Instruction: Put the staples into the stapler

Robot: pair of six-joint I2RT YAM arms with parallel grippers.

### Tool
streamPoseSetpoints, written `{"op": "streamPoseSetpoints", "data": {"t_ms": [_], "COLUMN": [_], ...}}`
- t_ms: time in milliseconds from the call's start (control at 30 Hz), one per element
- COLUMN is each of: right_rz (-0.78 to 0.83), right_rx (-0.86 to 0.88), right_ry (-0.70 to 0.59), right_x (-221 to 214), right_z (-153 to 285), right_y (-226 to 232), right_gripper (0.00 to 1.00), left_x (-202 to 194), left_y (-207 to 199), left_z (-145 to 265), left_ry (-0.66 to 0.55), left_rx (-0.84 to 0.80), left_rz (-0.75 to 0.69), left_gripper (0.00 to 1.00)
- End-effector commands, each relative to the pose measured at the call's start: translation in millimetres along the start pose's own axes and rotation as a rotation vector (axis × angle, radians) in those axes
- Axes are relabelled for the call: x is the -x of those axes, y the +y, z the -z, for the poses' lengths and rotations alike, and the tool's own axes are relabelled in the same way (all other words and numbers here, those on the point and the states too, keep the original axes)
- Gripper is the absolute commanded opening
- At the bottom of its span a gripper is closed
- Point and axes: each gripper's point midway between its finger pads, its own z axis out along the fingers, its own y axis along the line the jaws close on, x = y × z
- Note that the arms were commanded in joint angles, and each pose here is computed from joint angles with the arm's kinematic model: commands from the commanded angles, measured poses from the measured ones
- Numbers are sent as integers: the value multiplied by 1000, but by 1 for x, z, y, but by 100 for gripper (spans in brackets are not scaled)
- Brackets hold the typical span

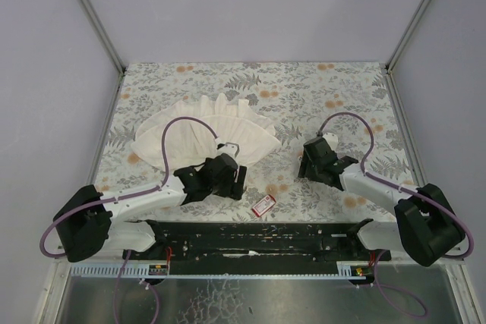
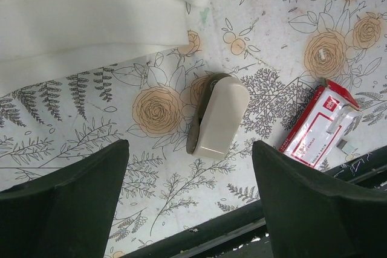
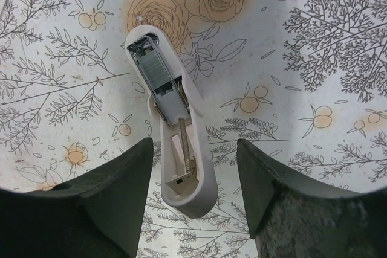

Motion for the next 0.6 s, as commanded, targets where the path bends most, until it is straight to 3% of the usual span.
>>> {"op": "streamPoseSetpoints", "data": {"t_ms": [0,233,433,567], "right_rz": [3,22,75,181], "right_rx": [-8,-10,53,173], "right_ry": [-89,-92,-106,-112], "right_x": [31,35,41,43], "right_z": [1,-1,8,23], "right_y": [7,10,19,34], "right_gripper": [64,53,35,26], "left_x": [3,1,-3,11], "left_y": [-3,-3,-2,-18], "left_z": [0,-1,-3,-2], "left_ry": [-28,-22,-24,-92], "left_rx": [-15,-22,-31,-124], "left_rz": [2,2,-20,-74], "left_gripper": [82,82,81,81]}}
